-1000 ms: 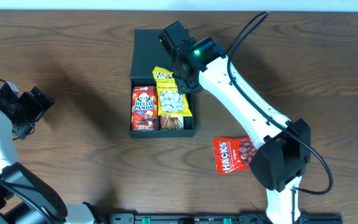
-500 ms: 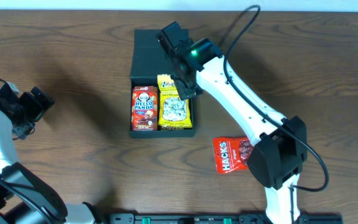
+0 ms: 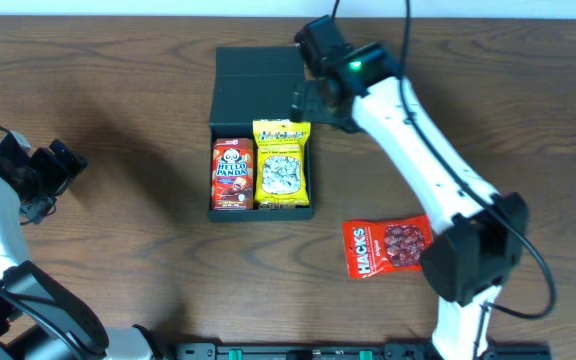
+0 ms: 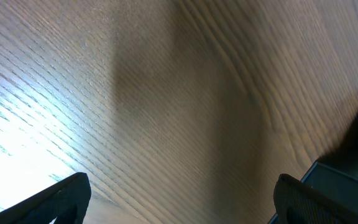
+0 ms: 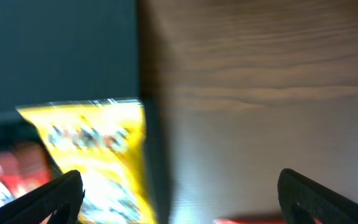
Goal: Pack container
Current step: 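Move the right gripper to the red Hacks bag on the table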
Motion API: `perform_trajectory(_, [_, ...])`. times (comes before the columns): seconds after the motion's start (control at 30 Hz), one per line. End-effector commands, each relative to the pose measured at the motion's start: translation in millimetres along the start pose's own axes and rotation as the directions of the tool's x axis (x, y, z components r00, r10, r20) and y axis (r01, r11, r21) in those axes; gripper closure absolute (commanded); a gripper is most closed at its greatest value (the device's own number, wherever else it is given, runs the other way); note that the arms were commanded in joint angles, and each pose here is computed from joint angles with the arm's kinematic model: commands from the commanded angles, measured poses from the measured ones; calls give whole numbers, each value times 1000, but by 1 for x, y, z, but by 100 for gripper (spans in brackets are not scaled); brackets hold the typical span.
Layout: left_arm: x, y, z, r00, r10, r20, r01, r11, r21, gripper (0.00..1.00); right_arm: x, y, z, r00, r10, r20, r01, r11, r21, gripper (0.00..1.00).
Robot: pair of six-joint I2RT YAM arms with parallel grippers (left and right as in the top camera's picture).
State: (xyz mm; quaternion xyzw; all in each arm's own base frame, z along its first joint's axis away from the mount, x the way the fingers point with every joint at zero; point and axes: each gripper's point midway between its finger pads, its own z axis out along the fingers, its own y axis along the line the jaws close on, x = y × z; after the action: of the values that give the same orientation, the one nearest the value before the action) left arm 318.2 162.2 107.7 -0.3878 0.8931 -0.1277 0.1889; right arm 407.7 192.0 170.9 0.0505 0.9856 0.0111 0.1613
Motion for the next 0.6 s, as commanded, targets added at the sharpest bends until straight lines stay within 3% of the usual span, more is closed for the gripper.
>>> perform_trajectory(0.0, [-7,-5,-9,999,10,31,-11,1000,10,5,1,-20,-19,978,-210,-8,210,977,25,1])
perform_trajectory(0.3, [-7,-5,-9,999,11,30,-11,1000,10,5,60,-75,8,902,-302,-309,345,934,95,10])
perform_trajectory(0.47, [-7,-5,-9,999,11,30,-11,1000,10,5,93,-85,27,880,-243,-408,321,938,134,18])
perform_trajectory(0.57, [-7,-5,-9,1000,10,29,-11,1000,9,5,111,-85,35,878,-189,-439,288,942,171,17])
